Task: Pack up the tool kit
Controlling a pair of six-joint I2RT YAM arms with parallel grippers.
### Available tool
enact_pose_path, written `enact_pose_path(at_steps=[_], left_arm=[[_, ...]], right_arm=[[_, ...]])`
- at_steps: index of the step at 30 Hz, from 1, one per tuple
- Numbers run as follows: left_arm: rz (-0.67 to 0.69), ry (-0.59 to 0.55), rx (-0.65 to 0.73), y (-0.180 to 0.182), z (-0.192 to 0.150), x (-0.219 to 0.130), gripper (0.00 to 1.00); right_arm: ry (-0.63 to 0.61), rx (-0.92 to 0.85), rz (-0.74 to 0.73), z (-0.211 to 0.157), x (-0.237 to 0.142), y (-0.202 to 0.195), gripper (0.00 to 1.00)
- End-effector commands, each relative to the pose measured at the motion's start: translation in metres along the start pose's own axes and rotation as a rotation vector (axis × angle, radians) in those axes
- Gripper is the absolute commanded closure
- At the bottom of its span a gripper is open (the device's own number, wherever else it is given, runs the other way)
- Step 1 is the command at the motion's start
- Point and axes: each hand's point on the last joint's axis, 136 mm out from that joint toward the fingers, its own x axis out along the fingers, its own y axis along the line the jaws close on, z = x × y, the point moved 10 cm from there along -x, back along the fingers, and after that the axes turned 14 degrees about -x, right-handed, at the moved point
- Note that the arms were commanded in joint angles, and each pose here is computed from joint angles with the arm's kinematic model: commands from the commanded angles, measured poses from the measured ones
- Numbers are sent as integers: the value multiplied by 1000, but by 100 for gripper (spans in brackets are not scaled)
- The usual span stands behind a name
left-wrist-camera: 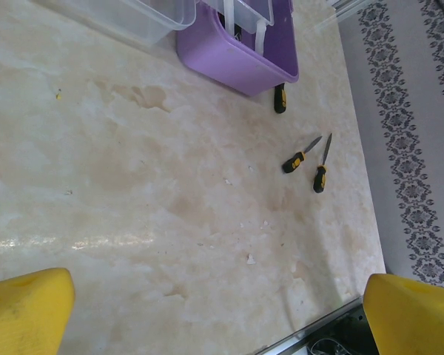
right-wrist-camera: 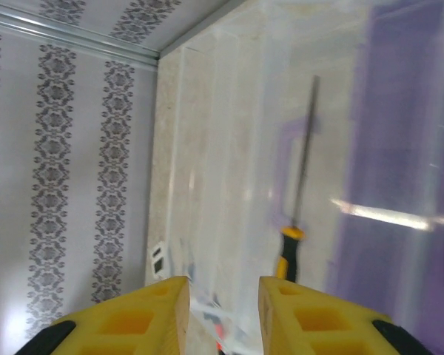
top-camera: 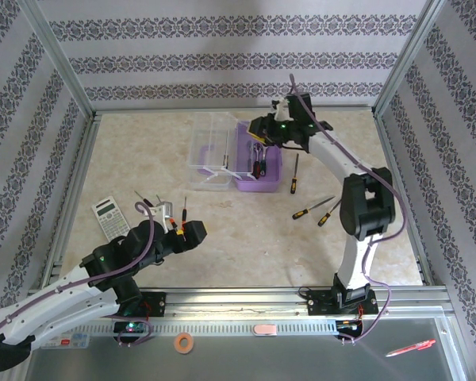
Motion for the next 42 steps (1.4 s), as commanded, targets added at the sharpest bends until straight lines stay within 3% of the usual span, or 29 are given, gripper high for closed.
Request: enact_pose_path(at_steps=[1, 9, 15, 24, 31, 42], left_arm=[[-18, -17, -25, 5, -2, 5, 0], [-15, -14, -11, 7, -6, 27, 0], [49, -75, 67, 5, -1, 41, 0], [44, -96, 12, 28, -8, 60, 0], [63, -76, 15, 35, -10, 61, 0], [113, -66, 41, 44, -10, 57, 0]], right_arm=[[24, -27, -87, -26, -23, -14, 69], [55, -88, -349, -90, -75, -44, 64], [62, -83, -521, -96, -84, -64, 60], [46, -48, -733, -75, -75, -91, 64], [116, -18, -793, -63, -51, -109, 68], [226, -48, -868, -78, -22, -113, 69]])
